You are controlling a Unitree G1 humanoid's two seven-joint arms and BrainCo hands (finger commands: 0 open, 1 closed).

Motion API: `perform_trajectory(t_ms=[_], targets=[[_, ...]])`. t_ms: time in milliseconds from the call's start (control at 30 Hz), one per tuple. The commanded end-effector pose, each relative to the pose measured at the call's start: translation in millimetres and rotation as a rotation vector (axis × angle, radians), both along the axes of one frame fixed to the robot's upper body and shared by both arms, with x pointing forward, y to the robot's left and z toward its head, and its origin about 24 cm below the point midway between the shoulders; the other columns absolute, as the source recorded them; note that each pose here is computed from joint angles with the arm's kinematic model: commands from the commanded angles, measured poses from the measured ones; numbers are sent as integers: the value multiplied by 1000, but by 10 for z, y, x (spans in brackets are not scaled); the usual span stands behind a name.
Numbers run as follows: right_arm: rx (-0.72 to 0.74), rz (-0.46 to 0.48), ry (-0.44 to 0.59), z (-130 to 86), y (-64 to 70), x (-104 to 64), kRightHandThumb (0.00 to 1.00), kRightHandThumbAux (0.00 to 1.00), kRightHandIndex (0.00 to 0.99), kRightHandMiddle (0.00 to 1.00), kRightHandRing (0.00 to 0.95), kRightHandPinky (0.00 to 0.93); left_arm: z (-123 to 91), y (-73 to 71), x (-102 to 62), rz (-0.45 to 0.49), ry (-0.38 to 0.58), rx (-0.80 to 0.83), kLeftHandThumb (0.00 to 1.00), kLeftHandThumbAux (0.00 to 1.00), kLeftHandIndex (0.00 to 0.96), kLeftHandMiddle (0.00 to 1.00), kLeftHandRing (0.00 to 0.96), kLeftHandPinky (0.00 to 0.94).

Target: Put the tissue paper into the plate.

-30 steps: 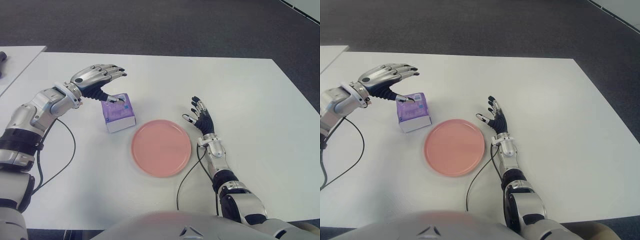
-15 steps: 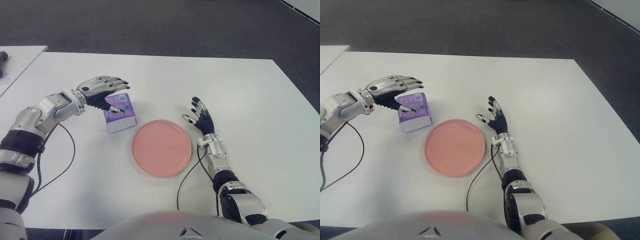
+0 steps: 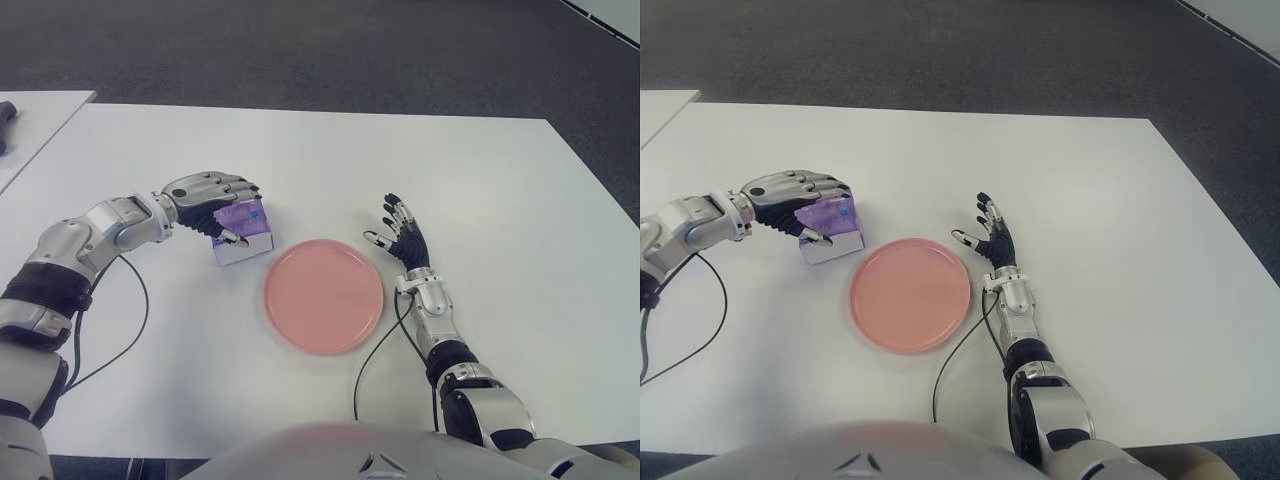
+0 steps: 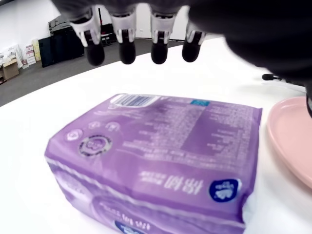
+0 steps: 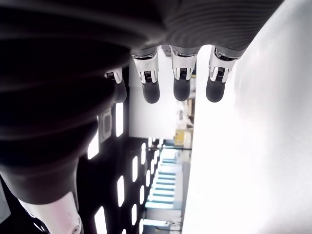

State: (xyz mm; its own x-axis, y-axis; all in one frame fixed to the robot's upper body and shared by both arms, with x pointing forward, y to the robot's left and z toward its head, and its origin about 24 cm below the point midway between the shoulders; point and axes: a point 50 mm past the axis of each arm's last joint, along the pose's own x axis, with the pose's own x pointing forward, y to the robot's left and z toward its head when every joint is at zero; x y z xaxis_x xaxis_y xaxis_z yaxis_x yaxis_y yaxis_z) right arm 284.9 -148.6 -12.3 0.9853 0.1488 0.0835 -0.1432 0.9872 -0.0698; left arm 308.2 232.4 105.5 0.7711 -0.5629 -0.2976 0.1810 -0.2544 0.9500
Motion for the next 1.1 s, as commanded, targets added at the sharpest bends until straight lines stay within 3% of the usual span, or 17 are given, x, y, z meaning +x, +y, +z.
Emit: perform_trajectory(t_ms=[33,667,1100], targets=[[6,-10,157,-345,-16,-274,42,789,0,0,0,0,-89,9,-23,-6,44,42,60,239,0,0,0,0],[-1,-14,183,-369,-22,-278,19,832,0,0,0,9,-179,6,-54,-3,109,31,42,243,0,0,0,0],[-1,-18,185,-364,-24,-282,1,837,0,0,0,19,-272,55,-57,45,64,12,43,247,0,0,0,0]])
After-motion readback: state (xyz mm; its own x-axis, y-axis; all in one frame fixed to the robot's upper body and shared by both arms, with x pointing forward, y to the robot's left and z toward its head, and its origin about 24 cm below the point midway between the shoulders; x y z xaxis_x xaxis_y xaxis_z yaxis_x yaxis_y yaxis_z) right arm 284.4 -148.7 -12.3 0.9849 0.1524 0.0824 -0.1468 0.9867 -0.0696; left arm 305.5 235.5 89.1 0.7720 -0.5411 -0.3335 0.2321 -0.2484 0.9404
